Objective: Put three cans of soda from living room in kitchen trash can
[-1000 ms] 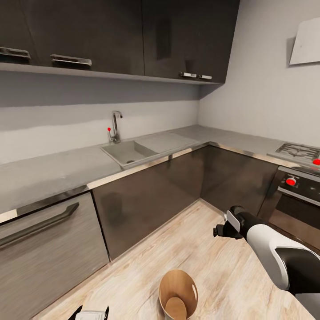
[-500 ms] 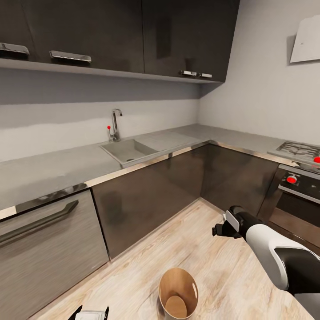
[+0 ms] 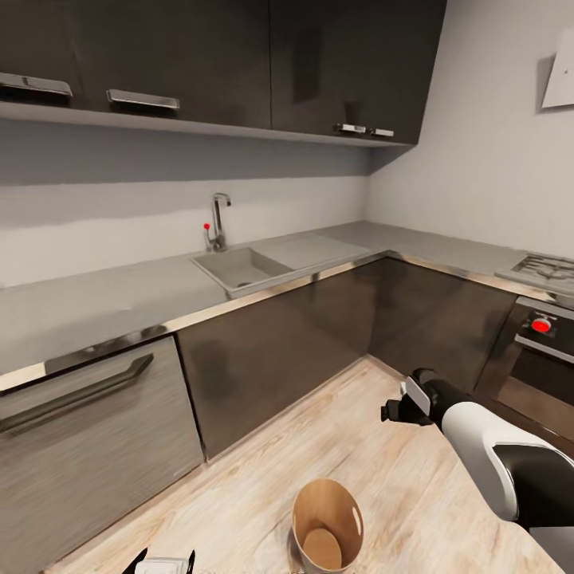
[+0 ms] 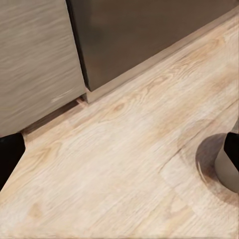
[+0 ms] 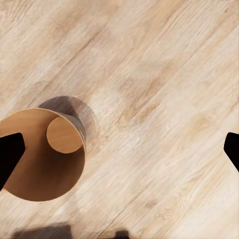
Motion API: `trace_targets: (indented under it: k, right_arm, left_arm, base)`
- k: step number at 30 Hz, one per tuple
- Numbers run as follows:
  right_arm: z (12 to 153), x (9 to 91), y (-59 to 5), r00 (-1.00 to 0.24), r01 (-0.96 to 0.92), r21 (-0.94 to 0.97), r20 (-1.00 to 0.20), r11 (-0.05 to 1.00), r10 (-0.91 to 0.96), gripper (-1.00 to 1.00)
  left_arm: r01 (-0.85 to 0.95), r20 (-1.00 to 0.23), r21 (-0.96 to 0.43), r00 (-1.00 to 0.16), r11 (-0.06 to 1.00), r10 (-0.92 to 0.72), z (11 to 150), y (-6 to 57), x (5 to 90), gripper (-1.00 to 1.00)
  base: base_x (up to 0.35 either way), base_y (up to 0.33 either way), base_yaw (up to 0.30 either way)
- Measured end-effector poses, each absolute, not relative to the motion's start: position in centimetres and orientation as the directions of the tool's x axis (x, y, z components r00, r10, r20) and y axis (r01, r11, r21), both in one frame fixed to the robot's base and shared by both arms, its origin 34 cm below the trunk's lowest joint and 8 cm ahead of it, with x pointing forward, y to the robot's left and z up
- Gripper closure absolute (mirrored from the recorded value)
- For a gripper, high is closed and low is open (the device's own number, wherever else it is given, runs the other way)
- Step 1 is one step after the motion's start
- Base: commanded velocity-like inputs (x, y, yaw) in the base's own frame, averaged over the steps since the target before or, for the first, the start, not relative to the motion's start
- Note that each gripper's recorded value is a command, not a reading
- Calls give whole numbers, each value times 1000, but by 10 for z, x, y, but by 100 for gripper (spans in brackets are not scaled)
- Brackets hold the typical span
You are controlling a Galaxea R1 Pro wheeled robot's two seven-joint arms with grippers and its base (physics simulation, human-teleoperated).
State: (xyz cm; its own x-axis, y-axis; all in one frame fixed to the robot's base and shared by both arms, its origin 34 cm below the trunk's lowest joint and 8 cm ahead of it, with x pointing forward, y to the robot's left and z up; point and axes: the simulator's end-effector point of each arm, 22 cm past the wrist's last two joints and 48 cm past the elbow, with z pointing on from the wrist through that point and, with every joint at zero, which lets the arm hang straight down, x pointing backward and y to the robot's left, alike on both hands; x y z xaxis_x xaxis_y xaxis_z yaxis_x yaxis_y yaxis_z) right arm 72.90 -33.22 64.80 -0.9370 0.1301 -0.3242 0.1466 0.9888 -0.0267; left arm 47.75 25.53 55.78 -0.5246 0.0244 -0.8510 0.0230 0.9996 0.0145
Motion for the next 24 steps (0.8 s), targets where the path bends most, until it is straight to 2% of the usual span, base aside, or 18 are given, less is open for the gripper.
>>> trace_targets:
  k: [8,18,24]
  right_arm:
    - [644,728,-334,-939,147,-31,-318,989,130,-100]
    - [643,729,-336,-938,149,-32,-320,988,131,-100]
    - [647,742,-338,-916,152,-29,-381,988,129,-100]
  left_arm:
    - [22,-848,15,-530,1000,24,556,256,476,-100]
    - [20,-847,16,-532,1000,24,555,256,476,-100]
    - [18,-846,17,-533,1000,24,555,257,476,-100]
  base:
    - [-107,122,167]
    - [-11,13,25]
    - [0,0,0]
